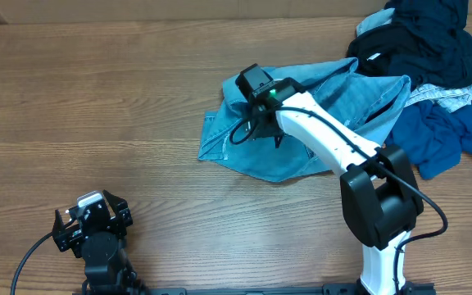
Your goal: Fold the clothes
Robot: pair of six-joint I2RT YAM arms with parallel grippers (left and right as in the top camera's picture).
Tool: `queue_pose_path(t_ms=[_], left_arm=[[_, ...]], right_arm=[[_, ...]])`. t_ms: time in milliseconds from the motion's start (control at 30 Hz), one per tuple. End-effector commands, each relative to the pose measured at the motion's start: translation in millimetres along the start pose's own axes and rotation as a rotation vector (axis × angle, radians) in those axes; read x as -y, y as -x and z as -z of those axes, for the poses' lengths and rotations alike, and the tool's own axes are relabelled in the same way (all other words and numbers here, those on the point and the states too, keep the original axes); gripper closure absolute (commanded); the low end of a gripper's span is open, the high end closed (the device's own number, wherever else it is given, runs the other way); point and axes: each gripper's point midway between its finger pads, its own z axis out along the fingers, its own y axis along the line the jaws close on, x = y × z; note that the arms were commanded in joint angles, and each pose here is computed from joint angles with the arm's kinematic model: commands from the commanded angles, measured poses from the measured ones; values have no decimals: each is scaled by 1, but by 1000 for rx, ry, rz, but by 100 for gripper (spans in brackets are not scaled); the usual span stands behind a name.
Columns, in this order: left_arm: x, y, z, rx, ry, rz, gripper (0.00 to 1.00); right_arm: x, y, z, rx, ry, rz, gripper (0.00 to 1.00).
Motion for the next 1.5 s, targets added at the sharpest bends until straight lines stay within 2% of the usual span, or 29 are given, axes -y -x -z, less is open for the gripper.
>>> queue_pose_path(t_ms=[0, 100, 300, 500, 767, 933, 1100, 1233, 1267, 1300, 1333, 1467], left_arm=[[1, -1, 0, -4, -8, 4, 0], [1, -1, 0, -4, -8, 4, 0], [1, -1, 0, -4, -8, 4, 0], [1, -1, 0, -4, -8, 4, 0], [1, -1, 0, -4, -8, 4, 0], [1, -1, 0, -4, -8, 4, 0], [1, -1, 0, -4, -8, 4, 0], [1, -1, 0, -4, -8, 4, 0], [1, -1, 0, -4, -8, 4, 0], [1, -1, 0, -4, -8, 4, 0], [1, -1, 0, -4, -8, 4, 0], [1, -1, 0, -4, -8, 4, 0]], right_arm=[[-5, -1, -3, -89, 125, -328, 0], [-4, 7, -4, -123, 196, -437, 0], [10, 42, -9, -71, 285, -572, 0], [14, 42, -23, -94, 279, -607, 1], [14, 29, -22, -147, 262, -593, 21], [20, 25, -24, -149, 226, -590, 21], [8, 43, -24, -86, 290, -587, 38], [-5, 54, -34, -51, 325, -578, 43], [-8, 54, -36, -53, 334, -574, 52], [-10, 54, -41, -57, 335, -574, 70], [-10, 54, -42, -57, 334, -574, 96], [0, 76, -18, -9, 356, -564, 96]])
